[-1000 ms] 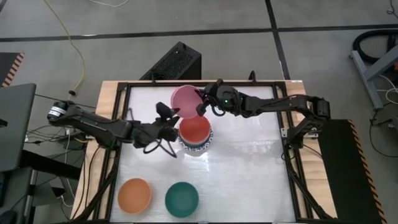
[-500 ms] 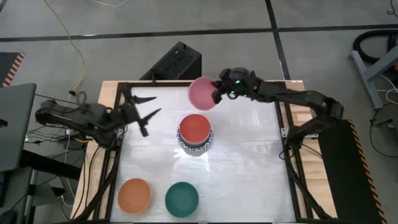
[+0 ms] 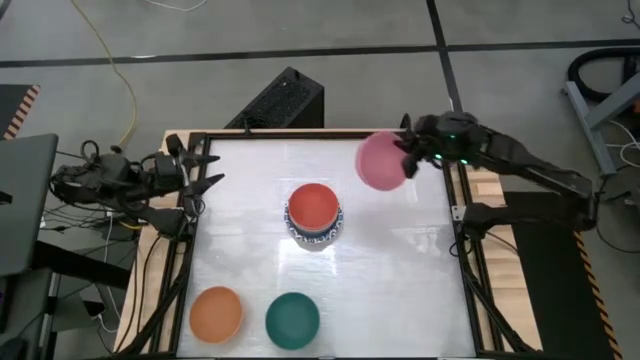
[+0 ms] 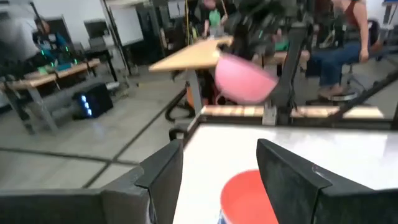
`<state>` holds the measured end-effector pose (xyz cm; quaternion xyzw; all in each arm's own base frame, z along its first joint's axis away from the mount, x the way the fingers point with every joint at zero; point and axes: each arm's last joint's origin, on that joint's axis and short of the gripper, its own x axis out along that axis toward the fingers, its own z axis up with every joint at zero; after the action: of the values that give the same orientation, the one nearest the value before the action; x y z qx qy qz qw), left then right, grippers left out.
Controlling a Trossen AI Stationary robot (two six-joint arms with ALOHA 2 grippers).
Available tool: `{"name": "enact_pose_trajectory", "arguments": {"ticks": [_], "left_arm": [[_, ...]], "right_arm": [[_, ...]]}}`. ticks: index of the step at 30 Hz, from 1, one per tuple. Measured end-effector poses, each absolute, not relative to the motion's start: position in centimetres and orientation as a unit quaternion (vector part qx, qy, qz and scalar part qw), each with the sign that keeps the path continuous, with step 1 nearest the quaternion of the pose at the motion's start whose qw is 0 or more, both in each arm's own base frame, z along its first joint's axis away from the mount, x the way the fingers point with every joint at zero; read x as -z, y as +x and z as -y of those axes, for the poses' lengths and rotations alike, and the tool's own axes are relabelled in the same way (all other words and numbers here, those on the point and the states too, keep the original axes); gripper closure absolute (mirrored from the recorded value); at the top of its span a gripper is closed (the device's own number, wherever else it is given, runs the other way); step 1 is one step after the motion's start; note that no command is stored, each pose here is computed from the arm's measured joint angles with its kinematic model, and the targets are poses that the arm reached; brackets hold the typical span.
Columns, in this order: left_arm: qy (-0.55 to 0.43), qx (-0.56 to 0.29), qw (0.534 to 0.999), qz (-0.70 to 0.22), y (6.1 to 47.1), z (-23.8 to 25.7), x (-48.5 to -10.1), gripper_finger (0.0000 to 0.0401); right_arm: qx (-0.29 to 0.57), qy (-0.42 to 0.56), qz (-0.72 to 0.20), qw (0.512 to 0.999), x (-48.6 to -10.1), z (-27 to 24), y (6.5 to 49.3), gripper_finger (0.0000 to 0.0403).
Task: Nest bowls inside each other
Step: Stack the pink bowl on top of the orange bowl
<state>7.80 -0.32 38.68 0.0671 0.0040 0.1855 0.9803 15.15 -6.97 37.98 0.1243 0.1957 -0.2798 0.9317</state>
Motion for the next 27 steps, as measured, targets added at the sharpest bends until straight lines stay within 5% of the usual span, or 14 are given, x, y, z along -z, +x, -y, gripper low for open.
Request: {"name": "enact_pose_trajectory", "arguments": {"ticks": [9,14,27], "left_arm": [[0.024,-0.185,0.98,-0.07,7.2,0.2,-36.9,0.0207],[0.003,-0.185,0.98,-0.071,7.8,0.3,-36.1,0.0207],[-0.041,-0.161,0.984,-0.071,10.5,1.3,-30.6,0.0207]], "right_arm": [[0.275,0.187,-0.145,0.932,-34.0,5.0,12.1,0.0392],[0.256,0.23,-0.152,0.927,-30.4,4.7,13.0,0.0393],[0.174,0.194,-0.156,0.953,-28.9,1.8,16.6,0.0393]]}}
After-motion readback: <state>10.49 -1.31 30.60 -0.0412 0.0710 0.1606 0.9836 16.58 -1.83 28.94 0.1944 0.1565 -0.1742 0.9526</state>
